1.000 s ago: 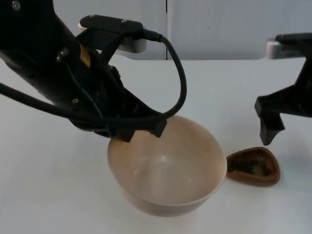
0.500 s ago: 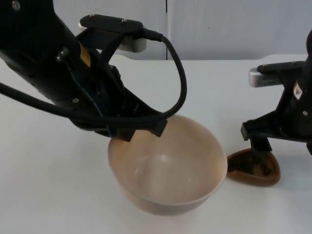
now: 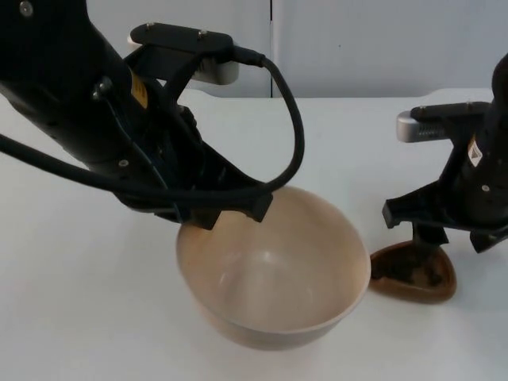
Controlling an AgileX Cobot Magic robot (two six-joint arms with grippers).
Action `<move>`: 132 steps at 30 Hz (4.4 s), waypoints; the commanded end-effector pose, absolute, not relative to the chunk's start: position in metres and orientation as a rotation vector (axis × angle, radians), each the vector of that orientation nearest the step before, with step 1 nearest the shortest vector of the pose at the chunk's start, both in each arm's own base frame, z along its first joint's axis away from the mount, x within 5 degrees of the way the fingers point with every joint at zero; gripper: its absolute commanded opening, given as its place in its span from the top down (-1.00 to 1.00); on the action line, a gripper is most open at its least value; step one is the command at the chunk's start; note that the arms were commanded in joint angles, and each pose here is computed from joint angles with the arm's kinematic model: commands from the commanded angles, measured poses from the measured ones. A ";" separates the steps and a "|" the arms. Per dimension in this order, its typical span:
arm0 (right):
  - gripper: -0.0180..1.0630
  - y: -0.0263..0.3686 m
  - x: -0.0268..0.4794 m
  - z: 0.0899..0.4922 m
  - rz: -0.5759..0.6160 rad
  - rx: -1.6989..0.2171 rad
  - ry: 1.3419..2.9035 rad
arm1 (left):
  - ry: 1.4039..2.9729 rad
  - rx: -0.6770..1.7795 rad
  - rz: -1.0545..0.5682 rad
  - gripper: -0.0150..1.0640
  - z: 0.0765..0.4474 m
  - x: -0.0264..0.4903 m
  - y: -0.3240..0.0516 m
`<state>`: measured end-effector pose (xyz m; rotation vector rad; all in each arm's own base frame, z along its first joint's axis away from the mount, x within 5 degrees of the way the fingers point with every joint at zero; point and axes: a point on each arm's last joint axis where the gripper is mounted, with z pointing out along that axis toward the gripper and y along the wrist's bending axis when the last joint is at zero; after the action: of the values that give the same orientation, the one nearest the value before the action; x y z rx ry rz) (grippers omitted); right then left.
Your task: Pick up the bowl with the left hand and pour the coffee beans from the cup into the bowl with the right hand.
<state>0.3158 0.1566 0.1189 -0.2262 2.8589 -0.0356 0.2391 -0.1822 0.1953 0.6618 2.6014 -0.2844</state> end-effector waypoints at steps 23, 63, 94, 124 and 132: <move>0.28 0.161 0.317 0.090 -0.038 -0.247 2.891 | 2.572 0.643 -0.309 0.98 0.201 0.238 -0.183; 0.97 0.137 0.284 0.234 -0.009 -0.226 2.705 | 2.570 0.642 -0.310 0.98 0.201 0.238 -0.184; 0.97 0.131 0.260 0.354 0.016 -0.370 2.712 | 2.576 0.632 -0.318 0.98 0.201 0.238 -0.184; 0.97 0.246 0.236 0.302 -0.164 -0.671 2.585 | 2.578 0.628 -0.321 0.98 0.201 0.238 -0.184; 0.97 0.258 0.224 0.308 -0.299 -0.750 2.437 | 2.576 0.627 -0.322 0.98 0.201 0.238 -0.184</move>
<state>0.2254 0.2554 0.3038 -0.7516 2.4758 -0.2808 0.2401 -0.1832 0.1961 0.6513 2.5873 -0.2963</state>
